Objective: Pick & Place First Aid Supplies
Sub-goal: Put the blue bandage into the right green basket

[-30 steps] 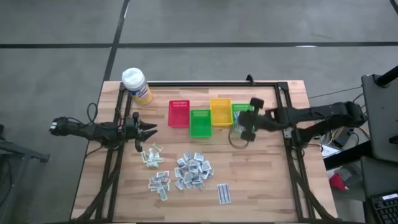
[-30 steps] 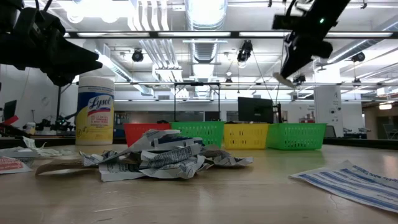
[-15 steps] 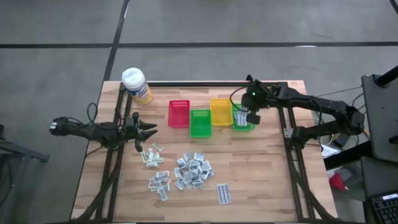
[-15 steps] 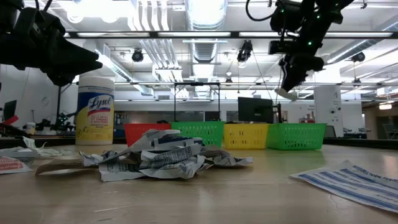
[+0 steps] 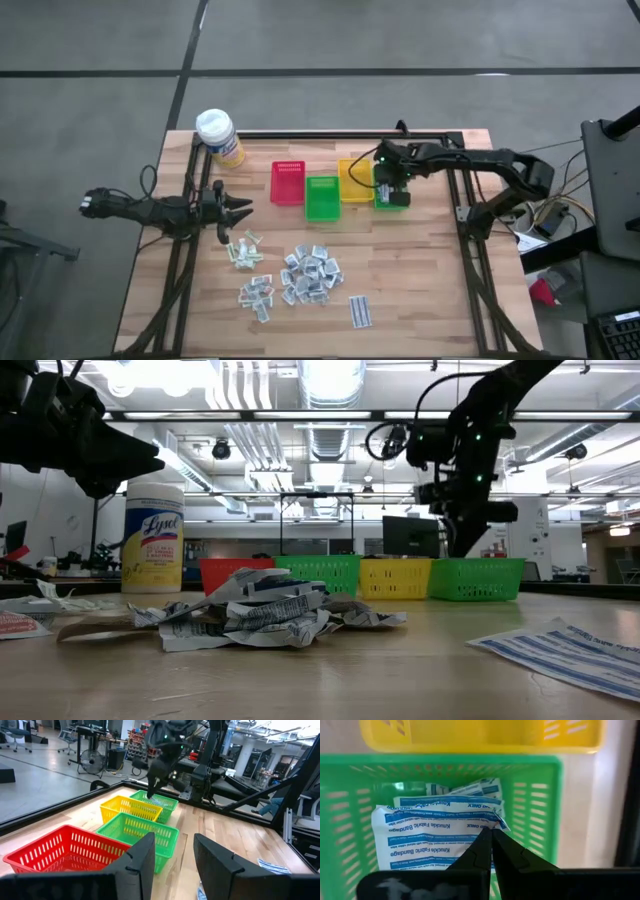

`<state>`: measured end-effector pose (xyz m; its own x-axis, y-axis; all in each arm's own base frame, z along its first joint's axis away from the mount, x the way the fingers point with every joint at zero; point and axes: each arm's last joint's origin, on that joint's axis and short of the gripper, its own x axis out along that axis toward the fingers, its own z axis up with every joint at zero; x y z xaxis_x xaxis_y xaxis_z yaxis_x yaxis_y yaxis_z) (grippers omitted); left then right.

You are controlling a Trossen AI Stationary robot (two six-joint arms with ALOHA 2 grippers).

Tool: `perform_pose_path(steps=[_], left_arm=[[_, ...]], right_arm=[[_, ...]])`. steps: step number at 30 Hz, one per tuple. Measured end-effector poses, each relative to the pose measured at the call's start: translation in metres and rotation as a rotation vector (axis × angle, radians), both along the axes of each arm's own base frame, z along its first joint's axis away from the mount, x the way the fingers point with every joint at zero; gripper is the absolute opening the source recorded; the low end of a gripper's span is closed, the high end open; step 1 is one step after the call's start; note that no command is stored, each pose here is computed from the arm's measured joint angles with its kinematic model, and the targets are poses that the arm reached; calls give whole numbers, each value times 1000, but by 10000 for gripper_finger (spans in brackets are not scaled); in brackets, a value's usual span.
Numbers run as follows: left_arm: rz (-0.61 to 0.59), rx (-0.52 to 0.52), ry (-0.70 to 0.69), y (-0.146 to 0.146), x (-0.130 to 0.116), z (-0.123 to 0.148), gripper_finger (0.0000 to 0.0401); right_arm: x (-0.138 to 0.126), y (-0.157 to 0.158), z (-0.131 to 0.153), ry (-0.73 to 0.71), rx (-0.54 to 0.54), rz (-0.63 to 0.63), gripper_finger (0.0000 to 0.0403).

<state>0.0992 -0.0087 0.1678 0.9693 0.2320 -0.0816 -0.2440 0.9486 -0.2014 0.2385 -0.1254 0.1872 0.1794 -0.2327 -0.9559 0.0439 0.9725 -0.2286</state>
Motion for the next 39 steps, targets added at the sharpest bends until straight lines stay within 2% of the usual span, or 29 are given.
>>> perform_pose_path(steps=[6, 15, 27, 31, 39], left_arm=[[0, 0, 0, 0, 0, 0, 131], [0, 0, 0, 0, 0, 0, 131], [0, 0, 0, 0, 0, 0, 131], [0, 0, 0, 0, 0, 0, 131], [0, 0, 0, 0, 0, 0, 131]], right_arm=[[3, -2, -10, 37, 8, -1, 8], [3, -3, -10, 62, -41, 11, 12], [3, -3, -8, 57, -48, 28, 94], [1, -2, 4, 41, -50, 12, 117], [4, 6, 54, -43, -3, -94, 132]])
